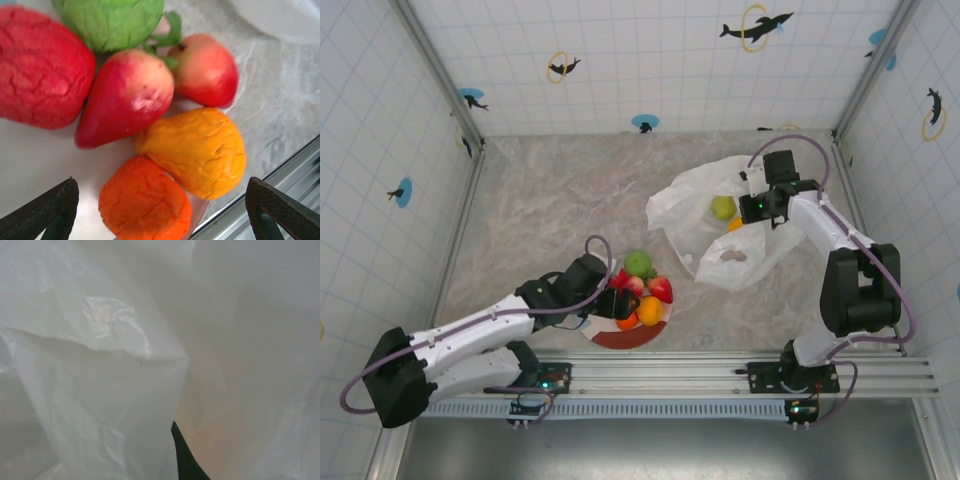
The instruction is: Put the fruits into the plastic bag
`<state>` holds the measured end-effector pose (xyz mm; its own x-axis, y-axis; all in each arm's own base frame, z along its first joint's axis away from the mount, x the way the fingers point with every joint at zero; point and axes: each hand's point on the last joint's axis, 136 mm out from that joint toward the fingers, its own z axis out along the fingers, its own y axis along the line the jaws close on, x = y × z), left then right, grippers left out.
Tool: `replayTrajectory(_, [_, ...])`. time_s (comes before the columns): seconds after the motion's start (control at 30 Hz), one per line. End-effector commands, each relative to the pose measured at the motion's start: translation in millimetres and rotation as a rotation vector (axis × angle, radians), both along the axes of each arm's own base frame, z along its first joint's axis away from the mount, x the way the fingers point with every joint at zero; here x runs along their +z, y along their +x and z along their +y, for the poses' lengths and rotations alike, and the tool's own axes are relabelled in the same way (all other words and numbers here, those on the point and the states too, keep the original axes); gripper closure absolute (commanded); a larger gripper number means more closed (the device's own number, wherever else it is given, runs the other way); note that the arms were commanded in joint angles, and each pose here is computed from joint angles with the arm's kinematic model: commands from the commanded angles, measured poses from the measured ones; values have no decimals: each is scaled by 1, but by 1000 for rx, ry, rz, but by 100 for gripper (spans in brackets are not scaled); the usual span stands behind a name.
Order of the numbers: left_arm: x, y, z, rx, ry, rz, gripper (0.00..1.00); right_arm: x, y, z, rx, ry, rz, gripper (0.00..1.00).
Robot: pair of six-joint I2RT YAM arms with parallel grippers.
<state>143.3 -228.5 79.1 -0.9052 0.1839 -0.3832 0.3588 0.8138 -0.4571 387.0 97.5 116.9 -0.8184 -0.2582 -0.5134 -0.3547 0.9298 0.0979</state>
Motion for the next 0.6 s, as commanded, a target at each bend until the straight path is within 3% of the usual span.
replayTrajectory(0.0, [-14,-10,5,-4,44,62,11,6,1,-4,-17,-6,-15,98])
replayTrajectory(0.57, [-35,-10,20,0,182,80,17,3,3,-5,-25,-6,-11,98])
